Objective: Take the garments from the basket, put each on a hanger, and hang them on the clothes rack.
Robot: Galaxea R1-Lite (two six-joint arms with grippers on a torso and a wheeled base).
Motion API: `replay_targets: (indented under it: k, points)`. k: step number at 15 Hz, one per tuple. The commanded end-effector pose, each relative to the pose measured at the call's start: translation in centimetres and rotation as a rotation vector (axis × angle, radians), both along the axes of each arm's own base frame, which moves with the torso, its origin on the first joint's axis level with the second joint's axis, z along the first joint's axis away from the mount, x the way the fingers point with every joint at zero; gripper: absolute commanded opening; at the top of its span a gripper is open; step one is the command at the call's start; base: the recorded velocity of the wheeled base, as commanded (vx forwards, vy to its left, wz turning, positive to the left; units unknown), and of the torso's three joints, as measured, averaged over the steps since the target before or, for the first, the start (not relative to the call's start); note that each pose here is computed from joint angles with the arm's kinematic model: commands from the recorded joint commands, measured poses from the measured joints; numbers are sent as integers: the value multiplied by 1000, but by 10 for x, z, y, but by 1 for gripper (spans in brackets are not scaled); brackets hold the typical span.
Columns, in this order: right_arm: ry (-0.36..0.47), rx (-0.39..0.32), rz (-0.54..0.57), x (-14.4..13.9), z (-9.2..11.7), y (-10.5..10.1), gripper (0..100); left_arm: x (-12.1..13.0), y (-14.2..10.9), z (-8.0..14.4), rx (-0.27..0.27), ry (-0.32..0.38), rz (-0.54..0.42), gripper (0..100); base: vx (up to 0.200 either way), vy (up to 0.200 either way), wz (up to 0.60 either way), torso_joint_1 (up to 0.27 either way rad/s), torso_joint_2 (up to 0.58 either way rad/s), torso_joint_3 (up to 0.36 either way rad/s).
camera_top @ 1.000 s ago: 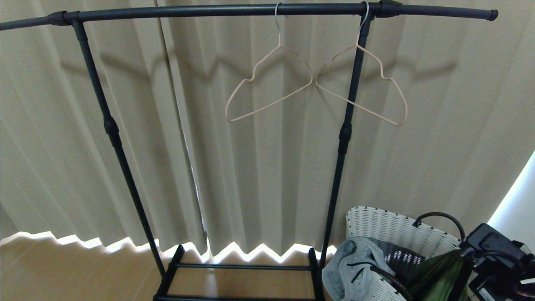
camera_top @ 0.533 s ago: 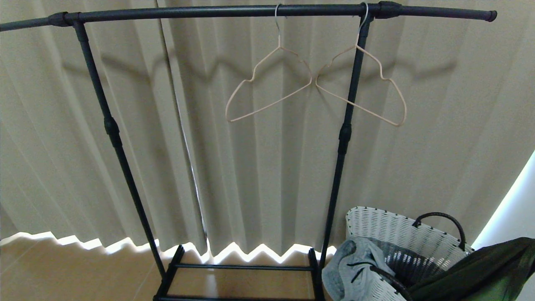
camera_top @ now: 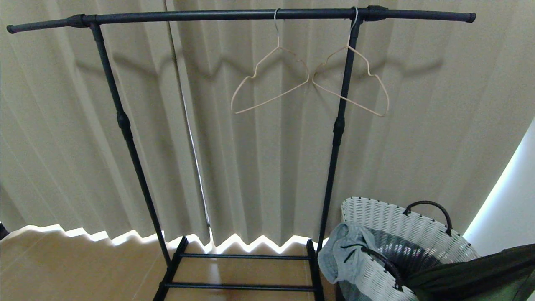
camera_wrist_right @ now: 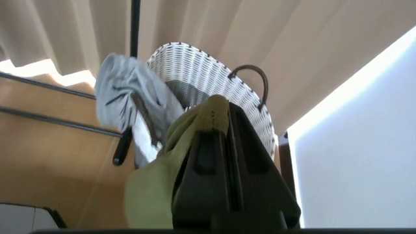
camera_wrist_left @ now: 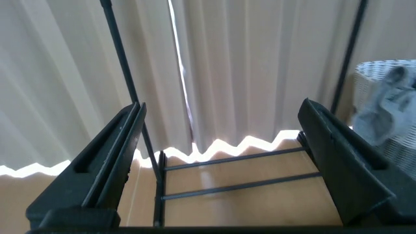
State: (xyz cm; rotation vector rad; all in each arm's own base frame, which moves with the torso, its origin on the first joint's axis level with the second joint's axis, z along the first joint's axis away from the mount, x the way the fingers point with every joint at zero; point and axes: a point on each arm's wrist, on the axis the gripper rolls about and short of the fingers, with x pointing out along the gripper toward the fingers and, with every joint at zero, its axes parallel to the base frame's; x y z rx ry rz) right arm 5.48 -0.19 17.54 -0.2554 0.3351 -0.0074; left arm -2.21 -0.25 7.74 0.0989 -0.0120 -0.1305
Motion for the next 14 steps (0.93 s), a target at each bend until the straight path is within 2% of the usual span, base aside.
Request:
replay_targets:
  k: [1,5,13,14]
  points:
    - [-4,-1,0,-1,0,0,0,0,0,0,-1,-1,0,100,0,0,0,0,0,0]
    - [10,0,8,2,-1,0,0,0,0,0,-1,-1,-1,100,0,0,0,0,0,0]
    - [12,0,17,4,-1,1,0,0,0,0,-1,-1,-1,100,0,200,0,3,3,2]
    - [12,1,18,4,0,1,0,0,0,0,-1,1,-1,100,0,0,0,0,0,0]
